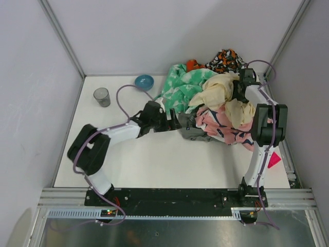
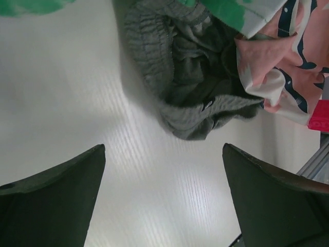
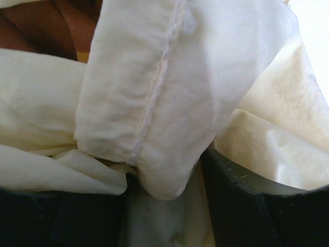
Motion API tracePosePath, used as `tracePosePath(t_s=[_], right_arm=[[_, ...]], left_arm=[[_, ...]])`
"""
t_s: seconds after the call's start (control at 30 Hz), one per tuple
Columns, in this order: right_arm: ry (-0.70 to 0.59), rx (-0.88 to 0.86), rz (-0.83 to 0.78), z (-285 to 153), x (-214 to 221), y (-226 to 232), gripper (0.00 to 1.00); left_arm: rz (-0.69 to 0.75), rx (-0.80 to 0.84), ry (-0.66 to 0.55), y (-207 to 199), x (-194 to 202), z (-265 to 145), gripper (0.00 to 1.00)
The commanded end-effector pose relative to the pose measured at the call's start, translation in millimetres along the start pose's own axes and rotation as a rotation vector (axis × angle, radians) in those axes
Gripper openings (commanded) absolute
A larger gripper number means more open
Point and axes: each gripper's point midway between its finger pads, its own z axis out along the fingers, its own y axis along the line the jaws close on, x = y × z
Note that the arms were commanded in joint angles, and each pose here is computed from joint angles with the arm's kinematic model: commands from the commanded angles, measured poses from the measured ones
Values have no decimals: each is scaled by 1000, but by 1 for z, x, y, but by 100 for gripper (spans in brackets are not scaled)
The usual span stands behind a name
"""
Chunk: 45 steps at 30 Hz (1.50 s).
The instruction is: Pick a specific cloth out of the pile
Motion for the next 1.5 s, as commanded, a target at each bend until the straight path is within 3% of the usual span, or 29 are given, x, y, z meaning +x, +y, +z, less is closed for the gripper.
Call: tracePosePath(t_s=[0.0, 0.1, 0.2, 0.43, 0.6, 0.73, 0.8, 0.87, 1.03, 1.27, 1.47], right_arm=[[-85, -49, -8, -47, -34, 4, 68], [-165, -57, -14, -88, -55, -1, 86], [-261, -77, 2, -131, -70, -4, 97], [-453, -144, 102, -225, -69, -13, 99], [-483, -230, 117, -266, -46, -3, 99], [-532, -291, 99, -294, -17, 16, 99], [-553, -322, 94, -303, 2, 23, 99], [-570, -336, 107, -309, 21, 25, 99], [-602, -396, 142, -318, 62, 25, 99], [-629, -416, 126, -328, 80, 19, 99], [-616, -423, 101, -325, 85, 23, 99]], left_arm=[[81, -27, -18, -12, -12, 28, 100], [91, -61, 11, -7, -6, 47, 100], [90, -42, 51, -12, 3, 62, 100], [131, 14, 101, -41, 23, 83, 88], [128, 82, 125, -63, 23, 90, 60], [158, 91, 96, -74, 10, 72, 19], [186, 90, 38, -82, -5, 48, 5], [220, 105, -46, -94, -23, 11, 2], [299, 173, -385, -136, -83, -123, 1], [337, 249, -833, -172, -140, -310, 1], [325, 179, -1023, -169, -166, -389, 1]])
